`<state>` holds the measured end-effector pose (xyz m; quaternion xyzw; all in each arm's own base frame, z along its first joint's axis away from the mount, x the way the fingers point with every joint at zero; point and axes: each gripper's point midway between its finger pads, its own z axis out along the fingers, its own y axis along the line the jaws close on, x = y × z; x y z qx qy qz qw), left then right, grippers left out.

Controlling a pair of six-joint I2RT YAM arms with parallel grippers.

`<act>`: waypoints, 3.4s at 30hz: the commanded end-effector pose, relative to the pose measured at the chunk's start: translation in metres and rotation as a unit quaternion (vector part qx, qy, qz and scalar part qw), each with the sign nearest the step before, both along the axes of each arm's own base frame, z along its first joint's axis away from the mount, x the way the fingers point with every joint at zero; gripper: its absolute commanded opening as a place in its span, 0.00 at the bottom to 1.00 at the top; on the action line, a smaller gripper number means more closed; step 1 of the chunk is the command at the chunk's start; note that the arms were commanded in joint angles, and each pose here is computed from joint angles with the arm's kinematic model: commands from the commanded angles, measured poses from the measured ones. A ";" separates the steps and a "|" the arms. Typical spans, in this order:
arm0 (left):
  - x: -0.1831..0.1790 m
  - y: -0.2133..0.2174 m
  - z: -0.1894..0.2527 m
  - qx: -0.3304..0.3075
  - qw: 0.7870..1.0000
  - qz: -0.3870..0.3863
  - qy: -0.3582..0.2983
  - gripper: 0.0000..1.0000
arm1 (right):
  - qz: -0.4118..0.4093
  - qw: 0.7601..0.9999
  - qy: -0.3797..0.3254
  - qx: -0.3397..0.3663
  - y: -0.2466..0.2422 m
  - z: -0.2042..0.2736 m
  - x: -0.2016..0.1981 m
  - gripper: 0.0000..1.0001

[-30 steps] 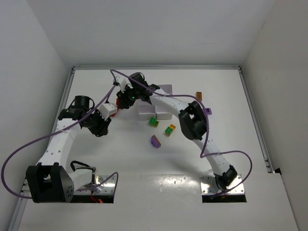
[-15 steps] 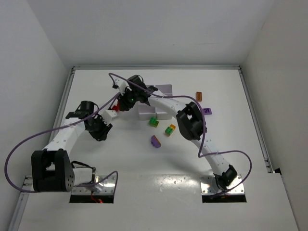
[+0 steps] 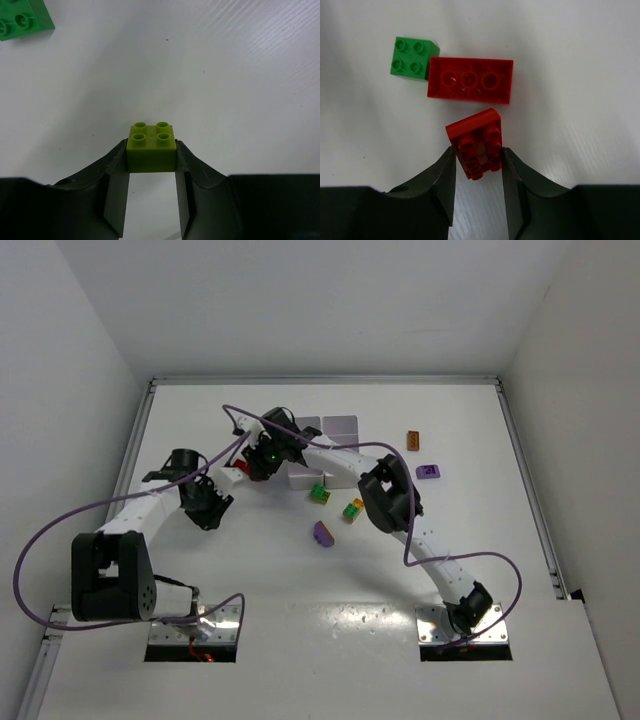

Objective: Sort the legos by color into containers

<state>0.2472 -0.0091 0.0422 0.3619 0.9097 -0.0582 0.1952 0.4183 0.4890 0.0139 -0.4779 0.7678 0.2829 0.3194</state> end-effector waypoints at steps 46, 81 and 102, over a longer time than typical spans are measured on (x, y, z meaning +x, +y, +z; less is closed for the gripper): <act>-0.033 -0.179 0.120 -0.217 0.926 -0.295 -0.090 0.65 | -0.068 0.992 -0.106 0.013 -0.265 0.196 -0.101 0.62; 0.027 -0.351 0.063 -0.211 0.974 -0.051 -0.065 0.50 | -0.270 0.962 0.030 -0.033 -0.376 0.149 -0.115 0.65; 0.044 -0.374 0.009 -0.173 0.984 -0.039 -0.032 0.51 | -0.306 0.950 0.050 -0.021 -0.396 0.144 -0.113 0.65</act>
